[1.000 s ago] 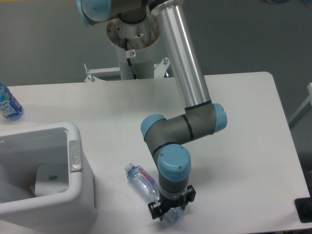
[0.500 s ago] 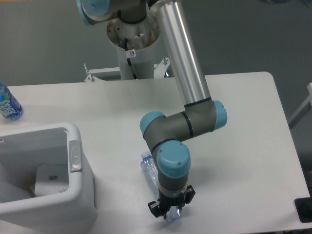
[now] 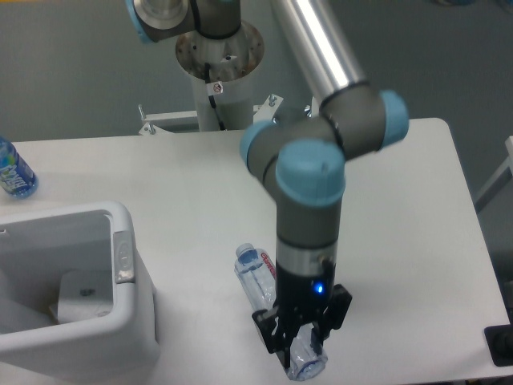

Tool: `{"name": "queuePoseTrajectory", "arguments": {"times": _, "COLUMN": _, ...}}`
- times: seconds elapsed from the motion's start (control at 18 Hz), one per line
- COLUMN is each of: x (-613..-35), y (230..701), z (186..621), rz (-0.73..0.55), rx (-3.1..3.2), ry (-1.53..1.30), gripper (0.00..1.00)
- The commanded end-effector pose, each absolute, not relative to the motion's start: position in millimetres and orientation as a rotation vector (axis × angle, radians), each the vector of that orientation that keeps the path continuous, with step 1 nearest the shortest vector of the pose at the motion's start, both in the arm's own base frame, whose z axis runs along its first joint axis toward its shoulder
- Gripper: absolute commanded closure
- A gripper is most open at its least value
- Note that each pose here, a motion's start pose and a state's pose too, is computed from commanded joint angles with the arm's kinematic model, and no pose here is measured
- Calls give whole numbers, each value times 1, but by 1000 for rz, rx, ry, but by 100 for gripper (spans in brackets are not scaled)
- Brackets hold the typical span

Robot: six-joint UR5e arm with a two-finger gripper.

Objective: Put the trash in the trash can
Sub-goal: 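Lift the water bottle and carry it over the trash bin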

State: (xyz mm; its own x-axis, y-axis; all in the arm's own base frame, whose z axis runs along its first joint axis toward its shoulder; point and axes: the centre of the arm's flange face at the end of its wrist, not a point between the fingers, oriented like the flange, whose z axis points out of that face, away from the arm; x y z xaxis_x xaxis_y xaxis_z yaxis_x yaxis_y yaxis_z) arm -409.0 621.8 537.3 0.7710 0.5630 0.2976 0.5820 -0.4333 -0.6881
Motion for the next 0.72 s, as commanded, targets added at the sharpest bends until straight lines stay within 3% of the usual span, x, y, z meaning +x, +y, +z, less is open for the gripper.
{"name": "queuePoseTrajectory", "arguments": {"times": 0.33, "x": -327, "y": 638, "z": 599, "rz": -61, "rx": -2031, "ry": -641, "gripper": 45}}
{"name": "queuePoseTrajectory", "arguments": {"times": 0.72, "x": -221, "y": 683, "z": 597, "rz": -147, "rx": -2067, "ry": -462, "gripper": 45}}
